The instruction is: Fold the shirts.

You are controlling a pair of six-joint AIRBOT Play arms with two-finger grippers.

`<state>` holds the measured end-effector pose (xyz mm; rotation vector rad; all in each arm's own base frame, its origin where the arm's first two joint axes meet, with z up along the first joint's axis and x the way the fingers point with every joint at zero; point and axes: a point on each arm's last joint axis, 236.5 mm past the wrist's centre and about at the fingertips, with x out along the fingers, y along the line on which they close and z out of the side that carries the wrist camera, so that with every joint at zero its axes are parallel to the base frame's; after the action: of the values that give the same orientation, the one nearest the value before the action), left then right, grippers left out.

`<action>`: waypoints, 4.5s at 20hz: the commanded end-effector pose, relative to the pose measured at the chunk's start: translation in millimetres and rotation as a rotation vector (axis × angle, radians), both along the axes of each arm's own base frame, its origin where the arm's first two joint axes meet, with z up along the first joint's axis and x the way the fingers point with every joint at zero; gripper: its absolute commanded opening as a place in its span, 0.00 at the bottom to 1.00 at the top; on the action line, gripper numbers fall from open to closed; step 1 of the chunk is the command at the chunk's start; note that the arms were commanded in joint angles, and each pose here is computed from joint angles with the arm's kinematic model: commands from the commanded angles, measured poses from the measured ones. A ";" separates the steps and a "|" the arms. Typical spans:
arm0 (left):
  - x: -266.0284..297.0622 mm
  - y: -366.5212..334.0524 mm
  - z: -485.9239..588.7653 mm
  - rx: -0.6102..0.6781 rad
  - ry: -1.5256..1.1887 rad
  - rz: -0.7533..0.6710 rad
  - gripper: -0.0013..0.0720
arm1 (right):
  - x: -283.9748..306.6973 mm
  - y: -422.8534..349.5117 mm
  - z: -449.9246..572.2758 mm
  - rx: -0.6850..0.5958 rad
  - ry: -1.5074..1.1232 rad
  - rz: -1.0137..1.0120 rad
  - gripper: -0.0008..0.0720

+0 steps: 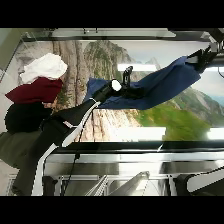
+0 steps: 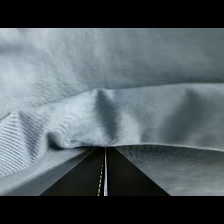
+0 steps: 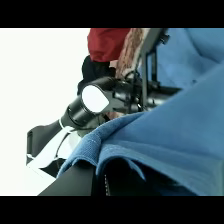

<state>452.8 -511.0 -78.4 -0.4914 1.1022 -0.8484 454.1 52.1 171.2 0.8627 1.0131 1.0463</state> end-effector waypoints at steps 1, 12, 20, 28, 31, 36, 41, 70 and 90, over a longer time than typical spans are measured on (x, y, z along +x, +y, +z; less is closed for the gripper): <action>-3.9 -7.2 18.4 -0.028 0.007 -0.049 0.02 | 0.2 12.5 0.7 0.002 0.000 0.020 0.04; 5.6 282.8 242.8 0.018 -0.051 -0.127 0.02 | 69.8 193.6 -42.4 -0.109 -0.079 -0.090 0.04; 18.0 419.2 280.4 0.059 -0.212 0.152 0.04 | 48.8 385.0 -182.2 -0.147 -0.023 -0.080 0.79; 11.4 424.5 257.6 0.068 -0.186 0.134 0.04 | 39.1 323.9 -73.6 0.052 -0.109 0.065 0.04; 11.3 424.5 257.5 0.070 -0.190 0.130 0.04 | 41.6 268.2 -38.1 0.088 -0.085 0.069 0.04; 5.5 422.8 255.6 0.071 -0.175 0.109 0.04 | 21.8 172.7 -76.3 -0.253 0.078 0.072 0.03; -2.4 420.6 253.4 0.070 -0.152 0.081 0.04 | 9.8 77.1 -155.7 -0.780 0.175 -0.070 0.04; -2.8 395.3 254.5 0.049 -0.114 0.083 0.04 | 31.4 166.0 -251.0 -0.398 0.274 -0.003 0.03; -16.7 358.0 251.3 0.053 -0.106 -0.012 0.04 | -80.1 -395.5 -140.1 -0.360 0.473 -1.257 0.03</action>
<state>438.4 -139.1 173.3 -0.4063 1.0261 -0.8212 431.0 -283.7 38.1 1.1003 0.8352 -0.2402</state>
